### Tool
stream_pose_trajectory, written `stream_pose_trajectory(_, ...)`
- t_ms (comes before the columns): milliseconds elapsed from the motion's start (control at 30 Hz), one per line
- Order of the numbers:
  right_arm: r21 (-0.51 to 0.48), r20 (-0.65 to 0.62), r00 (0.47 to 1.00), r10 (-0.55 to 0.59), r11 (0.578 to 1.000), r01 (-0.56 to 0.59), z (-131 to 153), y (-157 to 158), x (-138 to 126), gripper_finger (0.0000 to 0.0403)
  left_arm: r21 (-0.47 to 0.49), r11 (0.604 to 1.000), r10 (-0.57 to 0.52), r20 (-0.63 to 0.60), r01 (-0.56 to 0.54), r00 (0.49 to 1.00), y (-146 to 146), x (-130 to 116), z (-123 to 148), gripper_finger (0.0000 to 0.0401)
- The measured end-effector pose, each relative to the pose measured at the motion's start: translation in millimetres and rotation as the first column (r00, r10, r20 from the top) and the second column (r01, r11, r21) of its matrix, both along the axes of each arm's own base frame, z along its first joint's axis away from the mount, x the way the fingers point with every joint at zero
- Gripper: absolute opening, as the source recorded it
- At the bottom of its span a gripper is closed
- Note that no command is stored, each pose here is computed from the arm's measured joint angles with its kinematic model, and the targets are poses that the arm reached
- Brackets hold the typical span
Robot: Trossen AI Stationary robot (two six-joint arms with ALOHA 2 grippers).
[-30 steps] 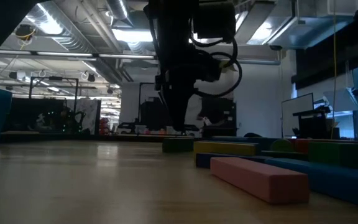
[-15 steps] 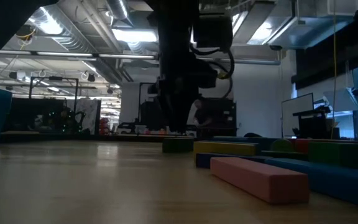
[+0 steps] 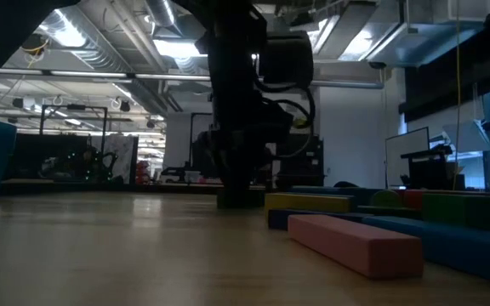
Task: Sort blocks by size
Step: Put the green rectangular block into the orange bin
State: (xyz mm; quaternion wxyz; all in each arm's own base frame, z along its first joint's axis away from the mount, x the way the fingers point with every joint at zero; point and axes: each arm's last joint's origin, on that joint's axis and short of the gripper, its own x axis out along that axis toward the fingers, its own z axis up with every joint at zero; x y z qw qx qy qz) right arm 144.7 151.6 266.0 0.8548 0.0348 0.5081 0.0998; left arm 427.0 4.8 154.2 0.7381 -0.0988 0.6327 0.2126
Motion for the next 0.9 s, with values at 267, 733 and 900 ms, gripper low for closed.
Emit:
stream_pose_trajectory(267,-0.012,0.014,1.000,-0.010,1.000,0.010,0,0,0,0.0161,0.000,1.000,-0.027,0.025,0.027,0.999,-2,3,0,0.0038)
stream_pose_trajectory(733,-0.152,0.234,0.959,-0.160,0.968,0.199,3,-7,6,0.0161,0.010,0.991,-0.129,0.197,0.130,0.972,-26,7,35,0.0038)
stream_pose_trajectory(900,-0.138,0.273,0.938,-0.212,0.957,0.256,5,-10,12,0.0161,0.024,0.985,-0.170,0.324,0.172,0.931,-41,9,58,0.0038)
